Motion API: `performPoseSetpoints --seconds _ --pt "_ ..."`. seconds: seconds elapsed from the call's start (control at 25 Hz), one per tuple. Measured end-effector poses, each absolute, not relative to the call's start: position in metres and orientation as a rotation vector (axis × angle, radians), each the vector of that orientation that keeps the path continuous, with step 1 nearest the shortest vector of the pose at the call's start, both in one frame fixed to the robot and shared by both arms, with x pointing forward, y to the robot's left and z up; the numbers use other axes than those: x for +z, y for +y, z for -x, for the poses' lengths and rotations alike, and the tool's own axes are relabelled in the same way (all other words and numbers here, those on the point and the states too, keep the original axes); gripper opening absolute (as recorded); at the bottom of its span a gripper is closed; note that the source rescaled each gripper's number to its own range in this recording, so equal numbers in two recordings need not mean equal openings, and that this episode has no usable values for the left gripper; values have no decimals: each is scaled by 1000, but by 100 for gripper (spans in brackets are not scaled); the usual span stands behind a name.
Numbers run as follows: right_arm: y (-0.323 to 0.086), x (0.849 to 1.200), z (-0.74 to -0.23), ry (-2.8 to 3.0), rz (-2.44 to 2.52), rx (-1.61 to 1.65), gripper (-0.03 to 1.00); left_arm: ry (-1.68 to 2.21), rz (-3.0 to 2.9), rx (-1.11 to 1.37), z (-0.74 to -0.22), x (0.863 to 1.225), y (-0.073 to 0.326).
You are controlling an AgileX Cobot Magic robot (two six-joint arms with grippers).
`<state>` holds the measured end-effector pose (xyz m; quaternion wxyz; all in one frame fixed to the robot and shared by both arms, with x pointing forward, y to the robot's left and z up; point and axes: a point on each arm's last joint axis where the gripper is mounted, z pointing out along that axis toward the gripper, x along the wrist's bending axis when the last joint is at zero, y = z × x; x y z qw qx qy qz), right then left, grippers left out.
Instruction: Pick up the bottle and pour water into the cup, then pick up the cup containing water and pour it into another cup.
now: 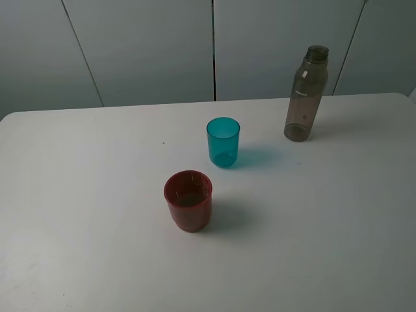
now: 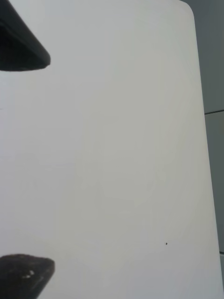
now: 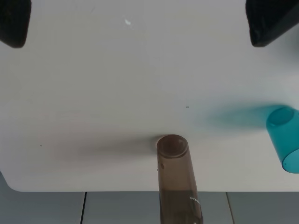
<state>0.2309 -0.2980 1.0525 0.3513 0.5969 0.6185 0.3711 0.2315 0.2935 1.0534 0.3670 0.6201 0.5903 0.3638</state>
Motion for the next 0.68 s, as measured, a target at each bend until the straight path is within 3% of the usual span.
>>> performPoseSetpoints --seconds 0.68 --pt "-298 1053 -231 1601 -1545 961 100 1517 -1593 935 -232 1053 294"
